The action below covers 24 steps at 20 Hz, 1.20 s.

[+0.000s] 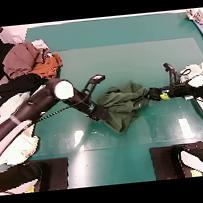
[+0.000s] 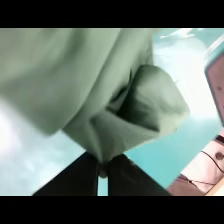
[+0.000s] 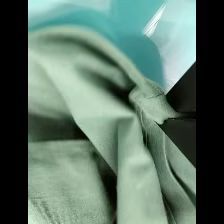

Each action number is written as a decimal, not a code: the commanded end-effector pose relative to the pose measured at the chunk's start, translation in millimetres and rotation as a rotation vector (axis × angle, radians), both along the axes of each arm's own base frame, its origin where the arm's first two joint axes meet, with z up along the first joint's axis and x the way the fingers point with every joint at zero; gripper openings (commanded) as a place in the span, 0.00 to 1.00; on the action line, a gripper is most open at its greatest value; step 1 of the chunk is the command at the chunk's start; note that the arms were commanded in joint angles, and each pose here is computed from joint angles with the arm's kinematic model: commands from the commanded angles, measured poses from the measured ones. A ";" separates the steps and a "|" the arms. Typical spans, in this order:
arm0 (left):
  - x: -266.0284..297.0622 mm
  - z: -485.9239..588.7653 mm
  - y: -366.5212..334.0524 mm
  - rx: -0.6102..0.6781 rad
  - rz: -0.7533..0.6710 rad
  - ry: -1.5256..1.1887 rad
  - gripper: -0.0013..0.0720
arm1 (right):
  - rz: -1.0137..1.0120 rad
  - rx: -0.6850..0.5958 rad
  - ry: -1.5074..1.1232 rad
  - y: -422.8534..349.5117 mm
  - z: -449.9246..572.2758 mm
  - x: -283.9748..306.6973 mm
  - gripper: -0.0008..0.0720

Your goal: Fold the shirts.

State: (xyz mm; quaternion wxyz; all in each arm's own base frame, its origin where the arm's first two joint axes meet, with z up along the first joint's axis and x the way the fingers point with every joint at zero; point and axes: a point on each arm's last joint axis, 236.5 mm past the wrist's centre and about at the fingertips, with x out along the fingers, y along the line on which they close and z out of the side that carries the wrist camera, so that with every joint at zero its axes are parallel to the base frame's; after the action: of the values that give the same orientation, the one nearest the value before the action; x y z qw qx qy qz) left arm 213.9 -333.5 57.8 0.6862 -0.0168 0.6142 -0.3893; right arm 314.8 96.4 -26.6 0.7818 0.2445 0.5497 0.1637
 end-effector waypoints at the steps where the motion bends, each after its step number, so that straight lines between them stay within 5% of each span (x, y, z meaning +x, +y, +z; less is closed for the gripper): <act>1: 8.1 51.3 18.1 -0.074 0.086 -0.093 0.06 | -0.050 -0.011 -0.067 -21.9 26.0 10.1 0.04; 9: 84.8 224.3 54.3 -0.381 0.383 -0.353 0.06 | 0.006 -0.045 -0.373 -16.6 158.3 58.0 0.03; 17: 209.1 357.8 191.9 -0.556 0.857 -0.796 0.06 | 0.122 -0.121 -0.984 42.3 364.0 142.0 0.03; 20: 184.3 422.4 174.2 -0.691 0.770 -0.831 0.06 | 0.236 -0.137 -1.132 74.0 418.7 166.9 0.03; 24: 83.3 419.0 59.1 -0.755 0.363 -0.659 0.06 | 0.258 -0.128 -1.051 72.9 386.6 201.5 0.04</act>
State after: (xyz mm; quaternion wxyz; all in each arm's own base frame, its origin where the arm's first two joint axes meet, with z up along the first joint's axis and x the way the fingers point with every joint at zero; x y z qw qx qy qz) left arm 356.1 -219.1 475.9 0.8866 -0.2786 0.1277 -0.3464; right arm 495.7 165.0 368.5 0.9410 0.0201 0.1157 0.3174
